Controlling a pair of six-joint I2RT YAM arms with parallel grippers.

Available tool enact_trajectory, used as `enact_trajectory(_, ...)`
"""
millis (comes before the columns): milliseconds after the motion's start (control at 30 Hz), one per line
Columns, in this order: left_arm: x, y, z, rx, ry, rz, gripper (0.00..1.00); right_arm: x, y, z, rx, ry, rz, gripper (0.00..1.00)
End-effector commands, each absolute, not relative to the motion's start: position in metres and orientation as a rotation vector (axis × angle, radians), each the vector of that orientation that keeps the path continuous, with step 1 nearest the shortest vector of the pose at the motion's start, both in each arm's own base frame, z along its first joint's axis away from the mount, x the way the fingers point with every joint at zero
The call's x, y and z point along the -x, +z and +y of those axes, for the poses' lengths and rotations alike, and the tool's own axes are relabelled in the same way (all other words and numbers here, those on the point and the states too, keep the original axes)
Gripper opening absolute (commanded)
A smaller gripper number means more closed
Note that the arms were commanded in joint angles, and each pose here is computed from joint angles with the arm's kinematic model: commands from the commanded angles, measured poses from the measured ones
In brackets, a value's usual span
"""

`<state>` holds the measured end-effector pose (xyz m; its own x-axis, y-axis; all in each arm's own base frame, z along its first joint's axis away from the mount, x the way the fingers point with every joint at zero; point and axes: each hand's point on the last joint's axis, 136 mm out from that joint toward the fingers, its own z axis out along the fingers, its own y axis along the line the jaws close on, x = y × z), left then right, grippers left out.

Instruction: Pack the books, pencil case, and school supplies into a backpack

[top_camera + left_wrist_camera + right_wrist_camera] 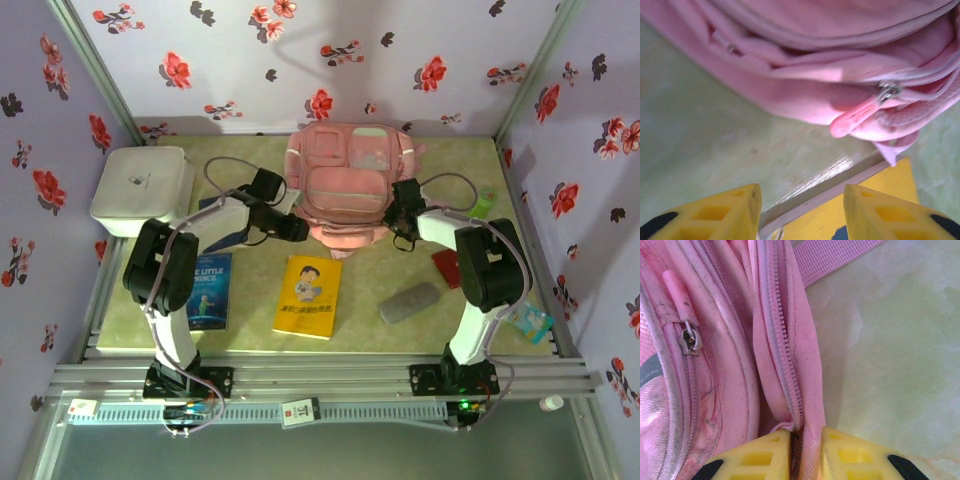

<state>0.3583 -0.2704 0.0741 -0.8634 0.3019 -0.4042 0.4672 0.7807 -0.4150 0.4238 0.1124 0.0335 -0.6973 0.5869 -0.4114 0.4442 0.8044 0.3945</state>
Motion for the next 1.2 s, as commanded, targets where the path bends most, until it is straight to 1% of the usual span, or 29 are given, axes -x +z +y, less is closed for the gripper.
enact_trajectory(0, -0.365, 0.079, -0.297, -0.667, -0.867, 2.587, 0.48, -0.415, 0.016, 0.098, -0.786, 0.274, 2.505, 0.21)
enact_trajectory(233, -0.367, 0.072, -0.318, -0.701, -0.922, 2.594, 0.49, -0.415, 0.016, 0.098, -0.784, 0.276, 2.507, 0.2)
enact_trajectory(433, -0.37, 0.068, -0.324, -0.711, -0.931, 2.6, 0.45, -0.413, 0.013, 0.098, -0.787, 0.278, 2.514, 0.21)
enact_trajectory(800, -0.363, 0.071, -0.321, -0.717, -0.933, 2.605, 0.23, -0.412, 0.011, 0.097, -0.798, 0.275, 2.512, 0.2)
enact_trajectory(1067, -0.36, 0.081, -0.318, -0.728, -0.925, 2.579, 0.0, -0.417, 0.009, 0.097, -0.798, 0.269, 2.506, 0.2)
enact_trajectory(1167, -0.359, 0.087, -0.317, -0.726, -0.924, 2.566, 0.0, -0.426, 0.009, 0.095, -0.789, 0.271, 2.497, 0.19)
